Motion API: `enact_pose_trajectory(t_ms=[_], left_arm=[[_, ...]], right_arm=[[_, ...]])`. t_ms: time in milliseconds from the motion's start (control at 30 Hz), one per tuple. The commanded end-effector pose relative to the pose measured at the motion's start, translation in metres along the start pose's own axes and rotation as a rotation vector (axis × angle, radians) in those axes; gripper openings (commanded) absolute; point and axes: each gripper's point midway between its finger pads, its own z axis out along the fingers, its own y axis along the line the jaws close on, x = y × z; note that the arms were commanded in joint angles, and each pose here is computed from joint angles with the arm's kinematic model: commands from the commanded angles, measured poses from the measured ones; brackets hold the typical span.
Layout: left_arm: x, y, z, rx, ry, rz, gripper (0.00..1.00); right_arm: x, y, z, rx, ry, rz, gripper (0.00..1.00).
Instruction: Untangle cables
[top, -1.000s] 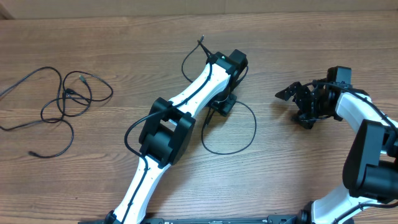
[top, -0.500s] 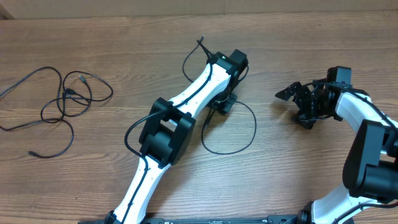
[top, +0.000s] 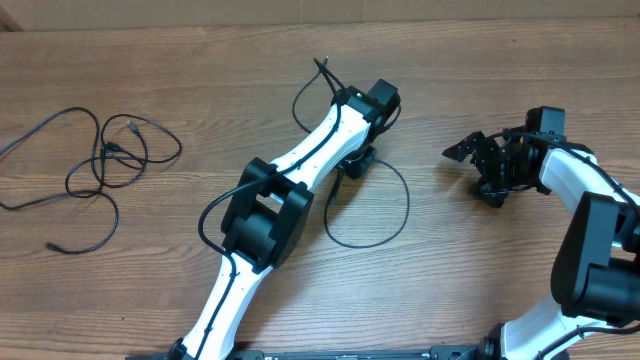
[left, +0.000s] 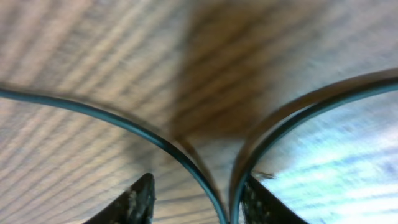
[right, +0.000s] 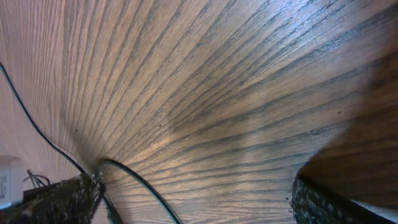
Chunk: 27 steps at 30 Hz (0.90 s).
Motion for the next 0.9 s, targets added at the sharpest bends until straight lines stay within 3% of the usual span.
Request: enact_pose_trajectory(t_ms=[0, 167, 233, 267, 533, 867], left_arm=[[0.040, 0.017, 0.072, -0.130, 0.175, 0.011, 0.34], [0.041, 0.019, 0.072, -0.139, 0.177, 0.014, 0.22], [0.041, 0.018, 0.072, -0.136, 0.180, 0.014, 0.07], [0.042, 0.019, 0.072, -0.137, 0.182, 0.015, 0.04], [0.041, 0.016, 0.066, -0.110, 0.185, 0.004, 0.04], [-0.003, 0.038, 0.009, -0.071, 0.034, -0.217, 0.04]], right_arm=[[-0.005, -0.027, 0.007, 0.102, -0.024, 0.016, 1.00], [-0.005, -0.027, 0.007, 0.102, -0.024, 0.016, 1.00], [-0.005, -0.027, 0.007, 0.102, -0.024, 0.016, 1.00], [-0.005, -0.027, 0.007, 0.102, -0.024, 0.016, 1.00], [-0.005, -0.027, 0.007, 0.102, -0.024, 0.016, 1.00], [-0.005, -0.027, 0.007, 0.102, -0.024, 0.016, 1.00]])
